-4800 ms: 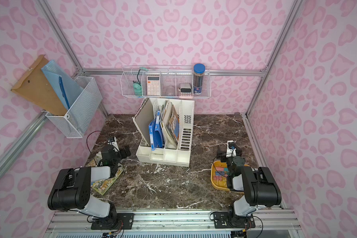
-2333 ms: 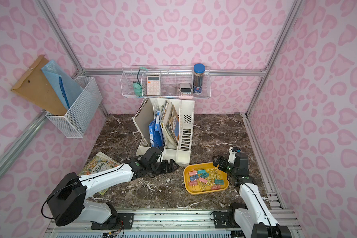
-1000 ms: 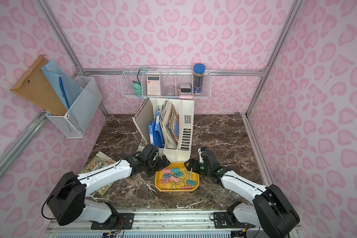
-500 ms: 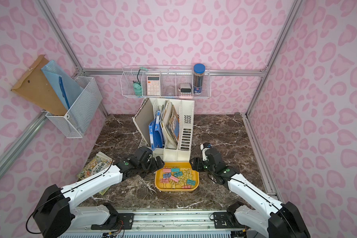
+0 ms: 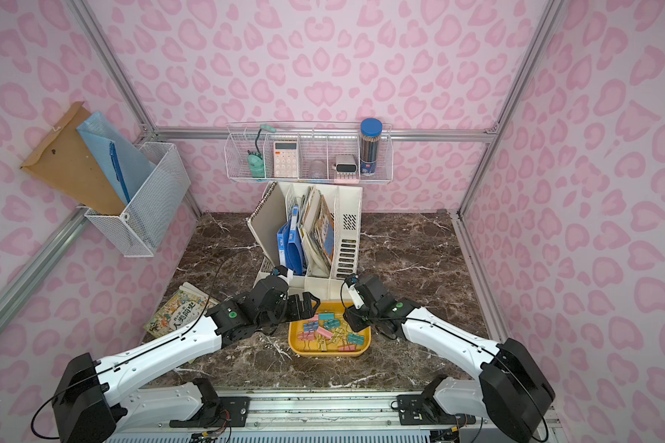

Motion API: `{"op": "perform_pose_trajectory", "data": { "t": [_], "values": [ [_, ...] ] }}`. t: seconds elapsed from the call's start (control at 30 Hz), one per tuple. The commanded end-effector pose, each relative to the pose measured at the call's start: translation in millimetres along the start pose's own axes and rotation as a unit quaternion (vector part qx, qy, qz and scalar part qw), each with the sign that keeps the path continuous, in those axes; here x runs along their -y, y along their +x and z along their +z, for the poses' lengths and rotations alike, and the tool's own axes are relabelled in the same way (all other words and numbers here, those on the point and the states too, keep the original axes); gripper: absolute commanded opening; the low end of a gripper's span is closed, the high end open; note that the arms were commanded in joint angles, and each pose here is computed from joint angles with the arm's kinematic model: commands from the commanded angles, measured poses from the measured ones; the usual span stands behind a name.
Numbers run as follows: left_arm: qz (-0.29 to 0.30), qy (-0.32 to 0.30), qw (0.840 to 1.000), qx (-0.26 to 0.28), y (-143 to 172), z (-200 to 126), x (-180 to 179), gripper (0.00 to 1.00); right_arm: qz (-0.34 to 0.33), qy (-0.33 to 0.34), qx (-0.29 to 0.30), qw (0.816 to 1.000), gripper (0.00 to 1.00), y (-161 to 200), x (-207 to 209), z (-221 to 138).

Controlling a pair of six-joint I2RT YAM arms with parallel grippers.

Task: Take out the binder clips from the storage box
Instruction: Move the storage box to the center of the board, then pick up the binder clip from the storage box.

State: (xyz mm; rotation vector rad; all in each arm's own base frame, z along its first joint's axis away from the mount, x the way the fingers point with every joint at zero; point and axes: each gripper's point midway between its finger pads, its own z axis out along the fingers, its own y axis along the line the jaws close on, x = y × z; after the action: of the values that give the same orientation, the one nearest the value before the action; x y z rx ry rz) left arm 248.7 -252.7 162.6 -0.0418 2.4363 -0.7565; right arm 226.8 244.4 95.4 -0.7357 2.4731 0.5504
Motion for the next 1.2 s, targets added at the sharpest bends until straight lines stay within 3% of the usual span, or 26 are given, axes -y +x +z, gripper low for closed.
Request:
{"op": "perform_pose_trajectory", "data": {
  "t": [0.0,0.3,0.4,0.8,1.17],
  "values": [
    [0.015,0.010,1.000,0.018,-7,0,6,1.00,-0.027,-0.005,-0.030,0.999,0.36,6,-2,6],
    [0.018,-0.003,1.000,0.019,-8,1,3,0.99,-0.054,-0.015,-0.070,0.996,0.32,18,-3,17],
    [0.018,-0.008,1.000,0.018,-8,1,2,0.99,-0.060,-0.023,-0.082,0.995,0.26,21,-5,19],
    [0.018,-0.020,1.000,0.013,-7,5,-1,0.99,-0.073,-0.023,-0.090,0.993,0.08,19,-7,11],
    [0.020,-0.022,0.999,0.012,-7,4,-3,1.00,-0.075,-0.028,-0.074,0.994,0.01,8,-15,-4]
  ]
}}
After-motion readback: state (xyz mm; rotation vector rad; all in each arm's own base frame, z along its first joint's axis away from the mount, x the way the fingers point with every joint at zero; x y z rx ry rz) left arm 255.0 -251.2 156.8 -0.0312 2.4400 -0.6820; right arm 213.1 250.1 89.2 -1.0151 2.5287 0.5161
